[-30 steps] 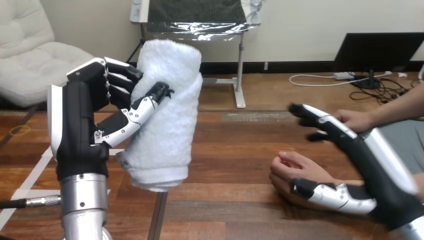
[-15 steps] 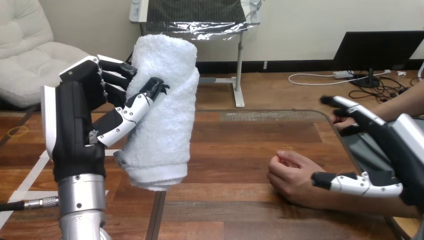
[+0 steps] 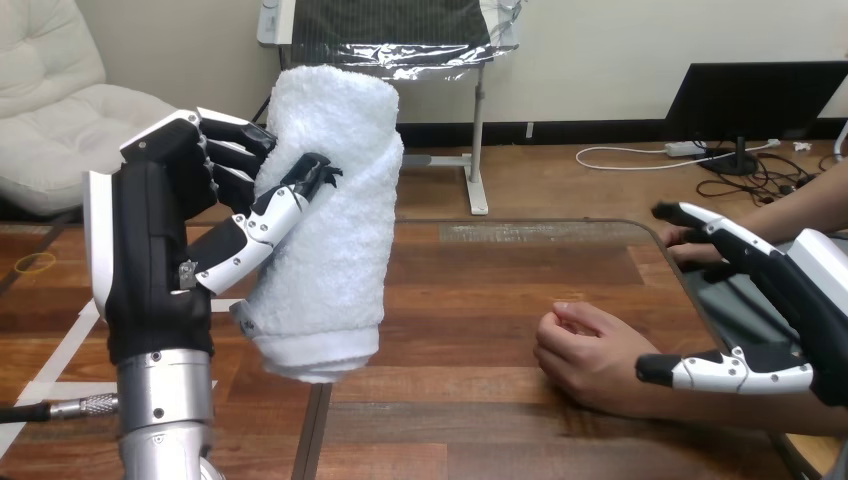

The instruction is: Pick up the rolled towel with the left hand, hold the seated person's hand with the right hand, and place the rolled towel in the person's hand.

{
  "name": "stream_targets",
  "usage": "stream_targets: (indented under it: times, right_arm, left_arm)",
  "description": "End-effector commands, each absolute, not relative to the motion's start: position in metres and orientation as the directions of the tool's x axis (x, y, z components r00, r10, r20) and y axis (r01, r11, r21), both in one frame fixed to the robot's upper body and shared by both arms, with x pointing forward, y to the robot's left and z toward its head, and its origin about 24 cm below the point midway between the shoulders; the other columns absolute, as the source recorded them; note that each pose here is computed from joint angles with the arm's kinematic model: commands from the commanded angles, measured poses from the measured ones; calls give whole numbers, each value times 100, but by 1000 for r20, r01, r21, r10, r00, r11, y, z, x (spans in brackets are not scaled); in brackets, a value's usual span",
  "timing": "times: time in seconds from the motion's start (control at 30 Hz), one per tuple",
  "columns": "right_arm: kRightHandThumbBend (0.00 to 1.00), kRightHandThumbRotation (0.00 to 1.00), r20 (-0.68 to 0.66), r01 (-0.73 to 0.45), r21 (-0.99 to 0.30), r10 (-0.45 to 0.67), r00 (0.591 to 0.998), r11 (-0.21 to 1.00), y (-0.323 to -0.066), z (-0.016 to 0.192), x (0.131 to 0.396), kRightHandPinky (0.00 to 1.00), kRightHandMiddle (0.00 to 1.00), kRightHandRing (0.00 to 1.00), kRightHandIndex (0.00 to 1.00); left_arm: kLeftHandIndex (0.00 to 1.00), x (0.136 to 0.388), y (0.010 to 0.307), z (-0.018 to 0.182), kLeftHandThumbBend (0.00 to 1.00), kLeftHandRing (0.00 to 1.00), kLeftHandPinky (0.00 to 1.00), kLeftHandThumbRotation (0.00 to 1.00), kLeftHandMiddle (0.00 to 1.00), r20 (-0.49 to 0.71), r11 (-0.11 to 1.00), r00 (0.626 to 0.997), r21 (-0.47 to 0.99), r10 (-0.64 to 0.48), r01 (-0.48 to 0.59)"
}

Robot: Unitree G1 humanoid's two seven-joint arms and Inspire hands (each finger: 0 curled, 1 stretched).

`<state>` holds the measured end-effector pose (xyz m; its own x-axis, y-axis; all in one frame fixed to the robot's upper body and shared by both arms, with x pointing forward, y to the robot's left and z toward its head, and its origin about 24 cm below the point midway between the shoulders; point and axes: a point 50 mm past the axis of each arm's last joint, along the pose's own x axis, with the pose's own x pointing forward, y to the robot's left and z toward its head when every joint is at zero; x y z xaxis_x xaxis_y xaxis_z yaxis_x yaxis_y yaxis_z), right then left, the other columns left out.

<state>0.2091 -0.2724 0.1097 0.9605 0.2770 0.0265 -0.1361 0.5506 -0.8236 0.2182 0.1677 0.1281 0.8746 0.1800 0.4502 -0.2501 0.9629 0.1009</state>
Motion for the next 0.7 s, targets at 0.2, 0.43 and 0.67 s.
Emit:
stream_targets:
  times: [0.2, 0.43, 0.67]
  right_arm:
    - [100, 55, 4, -122, -891, 276, 961, 438, -284, 130, 227, 71, 91, 88, 91]
    - [100, 57, -56, -165, -908, 279, 959, 386, -288, 129, 231, 71, 88, 87, 90]
    - [100, 53, -124, -217, -922, 286, 950, 321, -290, 120, 236, 72, 87, 85, 88]
  left_arm:
    - [37, 218, 164, 146, 47, 24, 18, 0, 32, 547, 970, 820, 59, 165, -234]
    - [37, 218, 164, 146, 47, 24, 18, 0, 32, 556, 973, 816, 49, 161, -225]
    - [37, 218, 163, 147, 47, 24, 18, 0, 32, 560, 973, 813, 53, 159, -226]
